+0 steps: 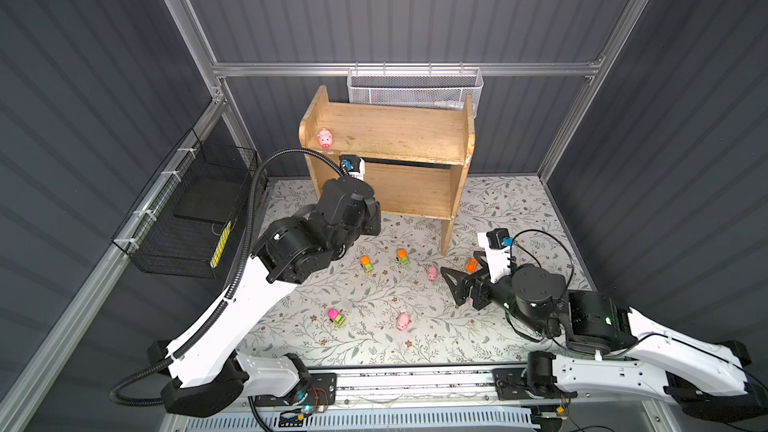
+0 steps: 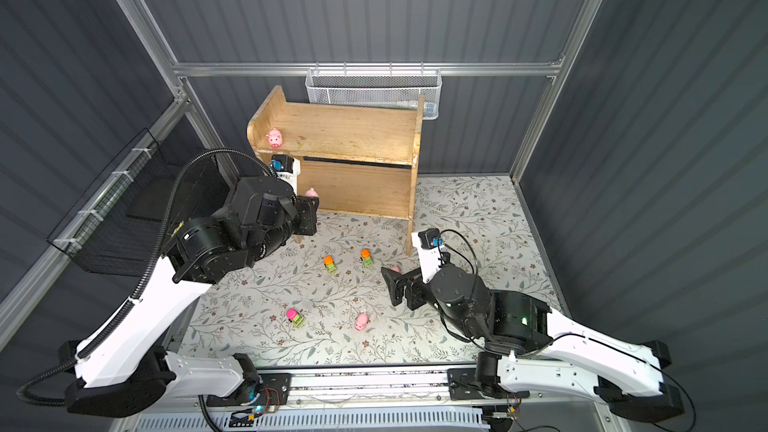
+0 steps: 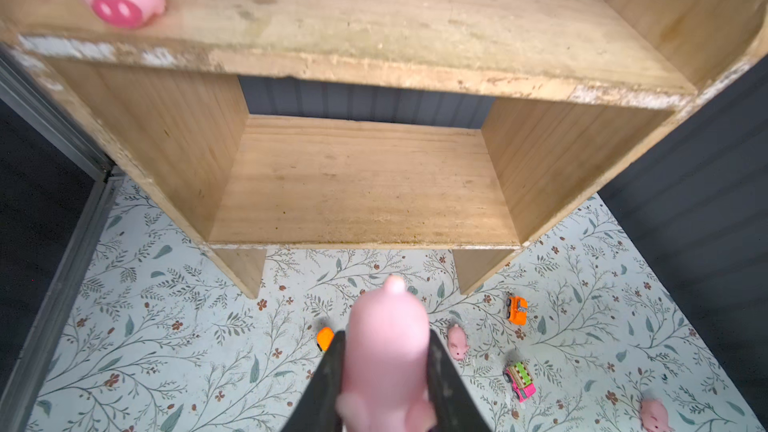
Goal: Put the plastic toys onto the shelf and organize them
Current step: 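Carry the pig with the left gripper up over the top shelf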
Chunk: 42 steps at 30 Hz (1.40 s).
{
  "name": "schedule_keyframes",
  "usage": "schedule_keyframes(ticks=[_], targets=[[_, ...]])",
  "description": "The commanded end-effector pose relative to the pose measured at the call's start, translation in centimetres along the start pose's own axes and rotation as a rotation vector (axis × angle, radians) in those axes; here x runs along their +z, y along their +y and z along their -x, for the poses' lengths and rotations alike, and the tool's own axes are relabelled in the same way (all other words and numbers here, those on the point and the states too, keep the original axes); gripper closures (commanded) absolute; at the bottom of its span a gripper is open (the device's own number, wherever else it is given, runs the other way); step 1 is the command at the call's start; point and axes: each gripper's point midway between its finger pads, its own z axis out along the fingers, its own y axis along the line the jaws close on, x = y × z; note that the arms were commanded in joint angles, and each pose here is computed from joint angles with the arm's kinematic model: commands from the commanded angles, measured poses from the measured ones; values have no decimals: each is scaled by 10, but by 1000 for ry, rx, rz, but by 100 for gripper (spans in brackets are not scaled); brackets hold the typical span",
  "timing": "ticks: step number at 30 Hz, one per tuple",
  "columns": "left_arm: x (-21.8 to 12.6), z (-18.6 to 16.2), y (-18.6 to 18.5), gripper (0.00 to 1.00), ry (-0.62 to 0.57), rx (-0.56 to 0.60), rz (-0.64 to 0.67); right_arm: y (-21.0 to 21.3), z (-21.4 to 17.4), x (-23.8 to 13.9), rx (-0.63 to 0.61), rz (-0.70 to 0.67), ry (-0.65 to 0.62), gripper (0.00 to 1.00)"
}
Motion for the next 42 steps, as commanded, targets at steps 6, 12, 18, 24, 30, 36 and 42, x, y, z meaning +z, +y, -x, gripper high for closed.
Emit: schedule_keyframes(ticks=[6,12,18,24,30,36,42], targets=[[10,51,-11,69,-89,87,76,13,22,-9,-2,67,-38,1],[23,81,-12,68,-169,130,184,11,28,-15,-3,71,-57,1],[52,100,7,69,-158,119,227,16,36,-24,5,108,-45,1],[62,113,33,68,-157,76,236,12,46,-36,21,121,-81,1],[67,115,40,68,-137,100,236,20,62,-35,-46,110,-88,1],[79,112,51,67,-113,88,242,31,111,-33,-121,48,-119,1],[89,111,65,68,-101,74,255,46,141,-24,-178,32,-111,1]])
